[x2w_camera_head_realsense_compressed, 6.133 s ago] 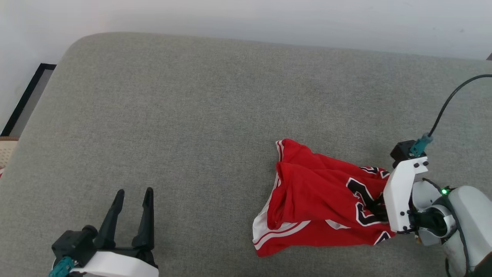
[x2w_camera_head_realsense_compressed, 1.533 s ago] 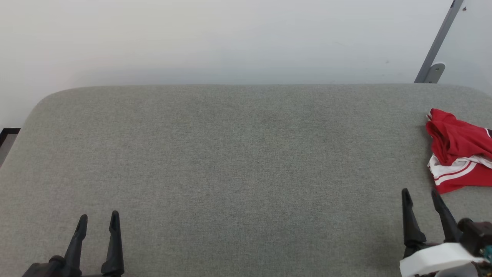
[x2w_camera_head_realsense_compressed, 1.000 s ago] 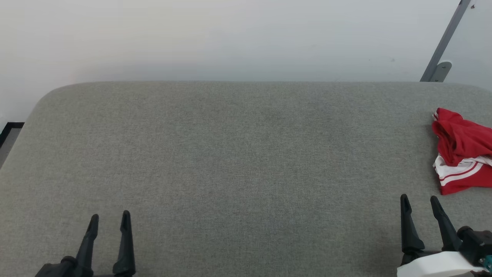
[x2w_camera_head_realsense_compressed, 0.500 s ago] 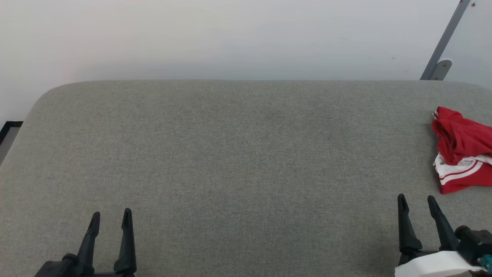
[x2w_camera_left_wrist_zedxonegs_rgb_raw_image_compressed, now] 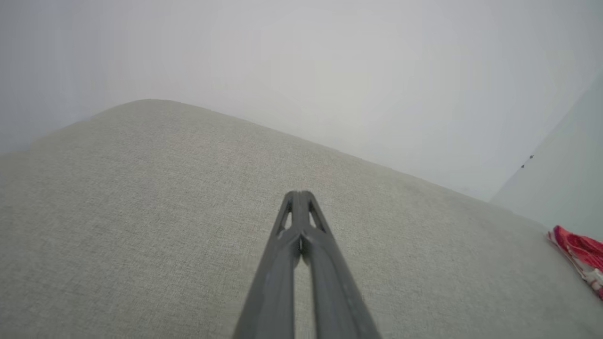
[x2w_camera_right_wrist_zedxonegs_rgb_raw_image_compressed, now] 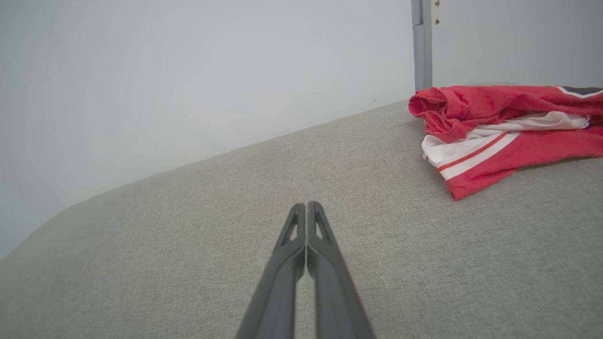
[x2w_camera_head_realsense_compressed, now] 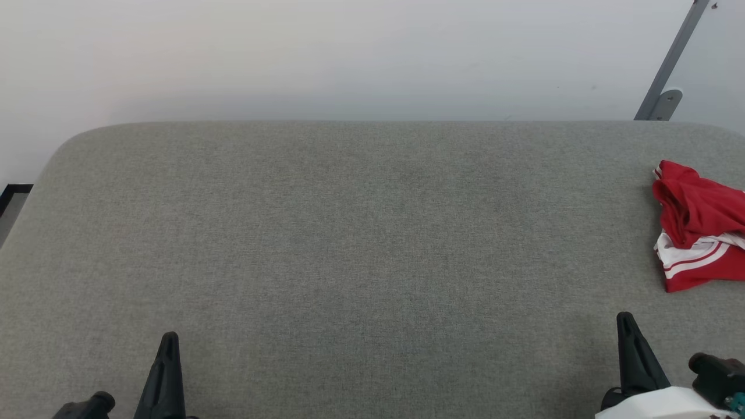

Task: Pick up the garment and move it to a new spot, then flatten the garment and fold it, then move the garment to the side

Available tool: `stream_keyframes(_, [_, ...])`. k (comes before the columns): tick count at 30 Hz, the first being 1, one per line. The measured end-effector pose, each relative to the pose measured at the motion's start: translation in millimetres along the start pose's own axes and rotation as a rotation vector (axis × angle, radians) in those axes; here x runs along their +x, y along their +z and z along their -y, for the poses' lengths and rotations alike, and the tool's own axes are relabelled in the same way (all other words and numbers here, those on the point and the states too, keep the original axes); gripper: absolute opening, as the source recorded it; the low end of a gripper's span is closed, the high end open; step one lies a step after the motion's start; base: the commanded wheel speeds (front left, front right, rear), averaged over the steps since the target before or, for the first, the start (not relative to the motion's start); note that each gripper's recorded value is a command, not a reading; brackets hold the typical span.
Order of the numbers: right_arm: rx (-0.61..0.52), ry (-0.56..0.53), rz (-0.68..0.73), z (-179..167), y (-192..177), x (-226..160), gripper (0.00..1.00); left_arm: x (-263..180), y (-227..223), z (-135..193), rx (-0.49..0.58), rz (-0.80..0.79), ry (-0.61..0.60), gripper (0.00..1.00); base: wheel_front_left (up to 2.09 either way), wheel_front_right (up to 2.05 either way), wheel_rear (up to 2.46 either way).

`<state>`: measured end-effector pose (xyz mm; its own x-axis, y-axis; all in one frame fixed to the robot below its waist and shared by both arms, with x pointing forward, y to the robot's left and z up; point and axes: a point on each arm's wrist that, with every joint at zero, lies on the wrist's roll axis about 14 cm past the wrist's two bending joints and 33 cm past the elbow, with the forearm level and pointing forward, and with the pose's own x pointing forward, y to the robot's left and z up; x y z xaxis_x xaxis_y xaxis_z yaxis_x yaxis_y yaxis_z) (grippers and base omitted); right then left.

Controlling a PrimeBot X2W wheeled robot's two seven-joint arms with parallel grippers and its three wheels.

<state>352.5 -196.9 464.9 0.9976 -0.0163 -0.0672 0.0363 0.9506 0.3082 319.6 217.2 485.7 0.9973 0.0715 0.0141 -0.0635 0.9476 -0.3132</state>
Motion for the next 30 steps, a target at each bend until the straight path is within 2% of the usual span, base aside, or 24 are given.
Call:
stream_keyframes(11, [0.203, -0.027, 0.001, 2.1, 4.3, 5.8, 0.00, 9.4, -2.3, -3.4, -0.205, -0.016, 0.035, 0.00, 0.00, 0.00, 0.00])
stream_keyframes(30, [0.474, -0.042, 0.001, 2.4, 9.3, 13.5, 0.00, 23.3, -3.4, -2.4, -0.471, -0.033, 0.056, 0.00, 0.00, 0.00, 0.00])
